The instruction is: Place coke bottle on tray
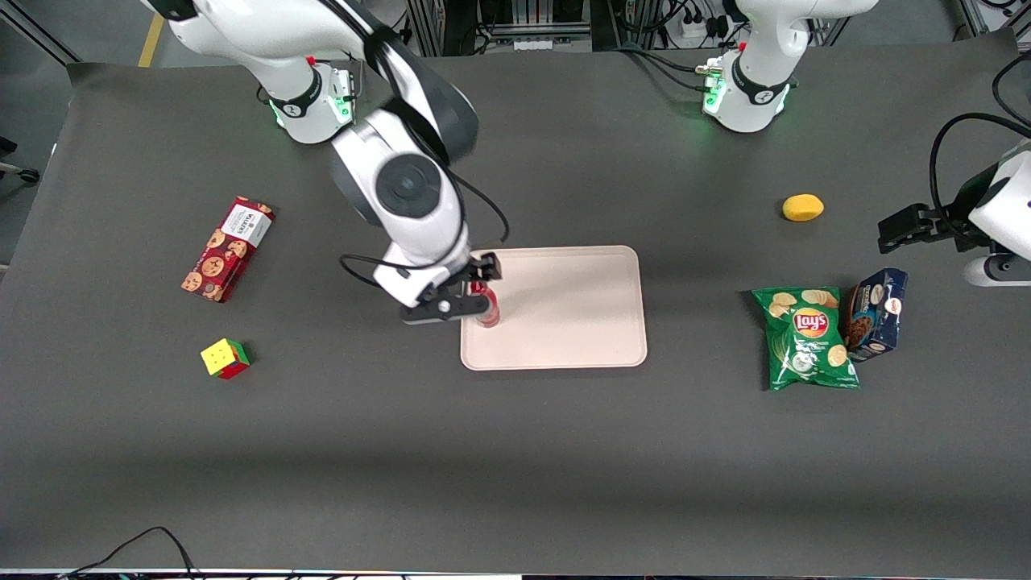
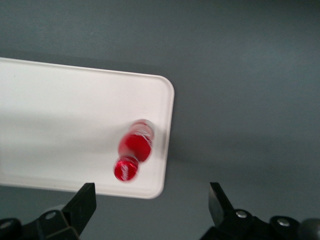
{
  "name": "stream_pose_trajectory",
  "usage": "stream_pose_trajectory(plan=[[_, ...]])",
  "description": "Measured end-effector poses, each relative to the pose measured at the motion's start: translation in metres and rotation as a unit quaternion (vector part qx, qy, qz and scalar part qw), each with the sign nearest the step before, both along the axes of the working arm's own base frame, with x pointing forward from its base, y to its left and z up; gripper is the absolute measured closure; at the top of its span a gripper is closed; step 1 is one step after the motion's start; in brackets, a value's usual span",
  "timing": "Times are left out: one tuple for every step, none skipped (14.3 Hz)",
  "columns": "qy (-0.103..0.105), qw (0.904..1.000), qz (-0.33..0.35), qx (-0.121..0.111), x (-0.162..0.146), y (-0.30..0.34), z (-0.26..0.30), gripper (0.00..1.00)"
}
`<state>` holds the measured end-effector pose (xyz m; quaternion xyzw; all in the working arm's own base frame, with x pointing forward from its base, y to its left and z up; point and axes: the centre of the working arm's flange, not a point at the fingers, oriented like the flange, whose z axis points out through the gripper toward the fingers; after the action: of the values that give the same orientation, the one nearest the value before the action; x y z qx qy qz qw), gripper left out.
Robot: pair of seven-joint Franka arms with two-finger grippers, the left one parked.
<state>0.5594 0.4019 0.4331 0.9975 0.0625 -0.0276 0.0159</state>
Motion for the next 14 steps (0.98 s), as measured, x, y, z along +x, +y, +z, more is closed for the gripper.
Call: stream_pose_trajectory(plan=[[-0.003, 0.9999, 0.016, -0.002, 0.002, -0.020, 0.030, 0.00], [-0.003, 0.9998, 0.019, -0.004, 0.004, -0.043, 0.056, 0.00], [-0.002, 0.9999, 0.013, -0.006, 0.005, -0.069, 0.079, 0.00], [0.000, 1.0000, 0.001, -0.008, 0.007, -0.096, 0.097, 0.00], [-0.001, 0.9999, -0.015, -0.008, 0.008, -0.130, 0.115, 0.00], [-0.001, 0.9996, -0.028, -0.008, 0.005, -0.152, 0.122, 0.00], [0.001, 0.9991, -0.042, -0.010, 0.001, -0.172, 0.125, 0.00], [0.004, 0.9983, -0.057, -0.012, -0.003, -0.193, 0.126, 0.00], [0.009, 0.9973, -0.072, -0.013, -0.006, -0.214, 0.124, 0.00], [0.014, 0.9968, -0.078, -0.009, -0.008, -0.236, 0.123, 0.00], [0.020, 0.9967, -0.079, -0.003, -0.011, -0.256, 0.122, 0.00], [0.024, 0.9963, -0.082, 0.003, -0.013, -0.275, 0.121, 0.00], [0.027, 0.9955, -0.091, 0.006, -0.014, -0.294, 0.121, 0.00], [0.028, 0.9944, -0.102, 0.007, -0.015, -0.313, 0.121, 0.00]])
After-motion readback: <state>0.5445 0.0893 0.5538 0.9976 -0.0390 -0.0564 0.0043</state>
